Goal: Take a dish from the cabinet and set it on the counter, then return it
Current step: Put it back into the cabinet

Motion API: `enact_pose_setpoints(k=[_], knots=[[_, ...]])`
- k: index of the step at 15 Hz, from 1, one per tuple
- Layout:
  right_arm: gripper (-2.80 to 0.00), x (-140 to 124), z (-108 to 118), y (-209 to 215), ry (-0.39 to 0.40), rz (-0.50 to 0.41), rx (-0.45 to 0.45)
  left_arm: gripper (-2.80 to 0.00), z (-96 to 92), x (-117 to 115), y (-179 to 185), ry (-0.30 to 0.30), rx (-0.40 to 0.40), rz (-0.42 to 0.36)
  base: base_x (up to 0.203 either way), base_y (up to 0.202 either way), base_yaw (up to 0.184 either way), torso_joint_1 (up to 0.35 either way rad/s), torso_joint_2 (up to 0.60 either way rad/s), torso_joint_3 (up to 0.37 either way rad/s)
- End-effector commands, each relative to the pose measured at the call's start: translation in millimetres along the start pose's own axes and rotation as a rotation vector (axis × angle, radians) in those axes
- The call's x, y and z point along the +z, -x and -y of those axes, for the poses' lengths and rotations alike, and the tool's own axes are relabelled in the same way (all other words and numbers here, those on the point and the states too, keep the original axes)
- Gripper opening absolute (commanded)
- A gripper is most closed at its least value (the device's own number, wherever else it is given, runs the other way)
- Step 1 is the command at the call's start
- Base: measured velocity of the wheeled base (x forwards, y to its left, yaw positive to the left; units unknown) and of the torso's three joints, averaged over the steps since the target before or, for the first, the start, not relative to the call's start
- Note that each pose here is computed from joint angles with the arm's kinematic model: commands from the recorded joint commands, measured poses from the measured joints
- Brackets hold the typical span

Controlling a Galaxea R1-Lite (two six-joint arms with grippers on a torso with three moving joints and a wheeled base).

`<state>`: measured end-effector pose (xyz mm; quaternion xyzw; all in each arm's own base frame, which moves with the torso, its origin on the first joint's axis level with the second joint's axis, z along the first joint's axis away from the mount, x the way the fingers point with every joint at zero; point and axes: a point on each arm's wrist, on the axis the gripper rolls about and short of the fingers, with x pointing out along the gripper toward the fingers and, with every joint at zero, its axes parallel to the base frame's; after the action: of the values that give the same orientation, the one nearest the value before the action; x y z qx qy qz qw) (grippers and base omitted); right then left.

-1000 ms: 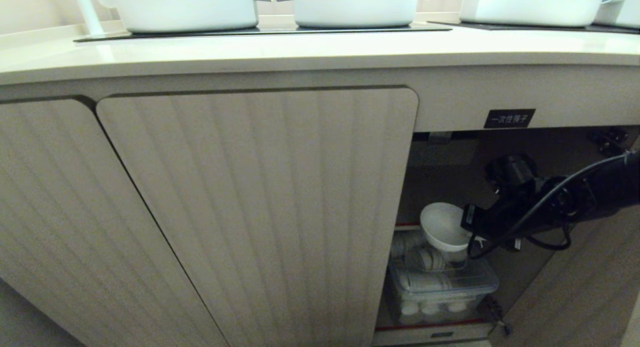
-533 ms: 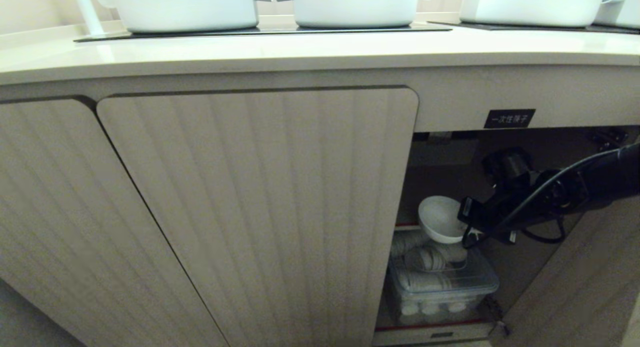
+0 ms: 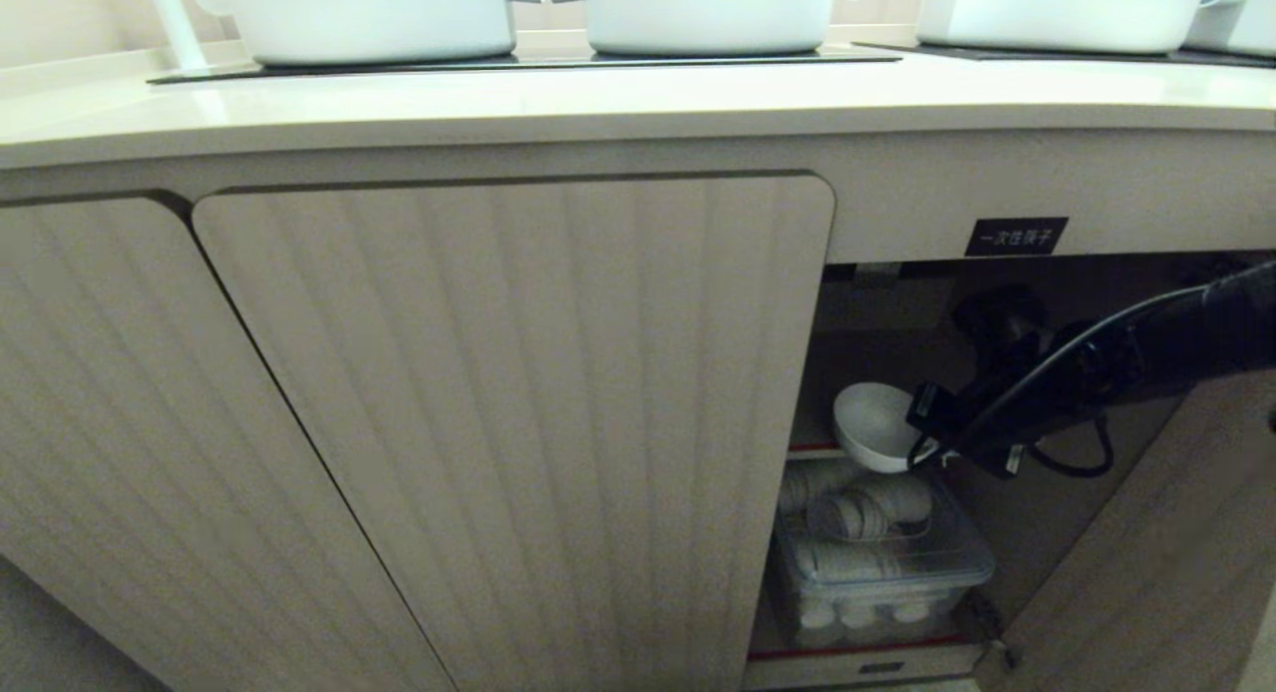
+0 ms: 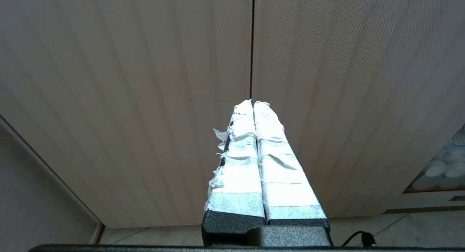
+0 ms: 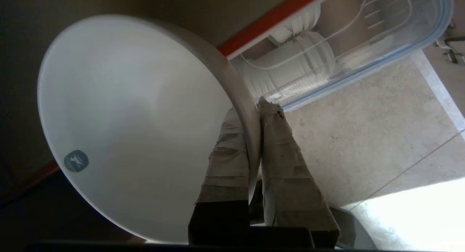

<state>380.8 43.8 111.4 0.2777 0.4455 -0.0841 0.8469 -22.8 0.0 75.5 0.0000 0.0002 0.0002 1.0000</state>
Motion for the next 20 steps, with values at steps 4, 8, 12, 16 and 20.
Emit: enact_pose_setpoints(k=[4,8,12,16,20], knots=[[-2.8,4,-2,-12,-0.006,-0.008,-0.006,-2.8,0.0,0,0,0.0,0.0,0.0,0.0,0.0,0.0,0.0,0.0,0.0],[-2.8,7,-4,-13,-0.009,-0.009,-0.007,-2.8,0.0,0,0,0.0,0.0,0.0,0.0,0.0,0.0,0.0,0.0,0.0],[-2.8,12,-8,-16,-0.01,-0.003,0.0,-2.8,0.0,0,0,0.0,0.001,0.0,0.0,0.0,0.0,0.0,0.0,0.0],[-2.8,14,-9,-21,-0.01,-0.008,-0.001,-2.8,0.0,0,0,0.0,0.0,0.0,0.0,0.0,0.0,0.0,0.0,0.0],[-2.8,18,-12,-24,-0.044,-0.005,0.0,-2.8,0.0,0,0,0.0,0.0,0.0,0.0,0.0,0.0,0.0,0.0,0.0]])
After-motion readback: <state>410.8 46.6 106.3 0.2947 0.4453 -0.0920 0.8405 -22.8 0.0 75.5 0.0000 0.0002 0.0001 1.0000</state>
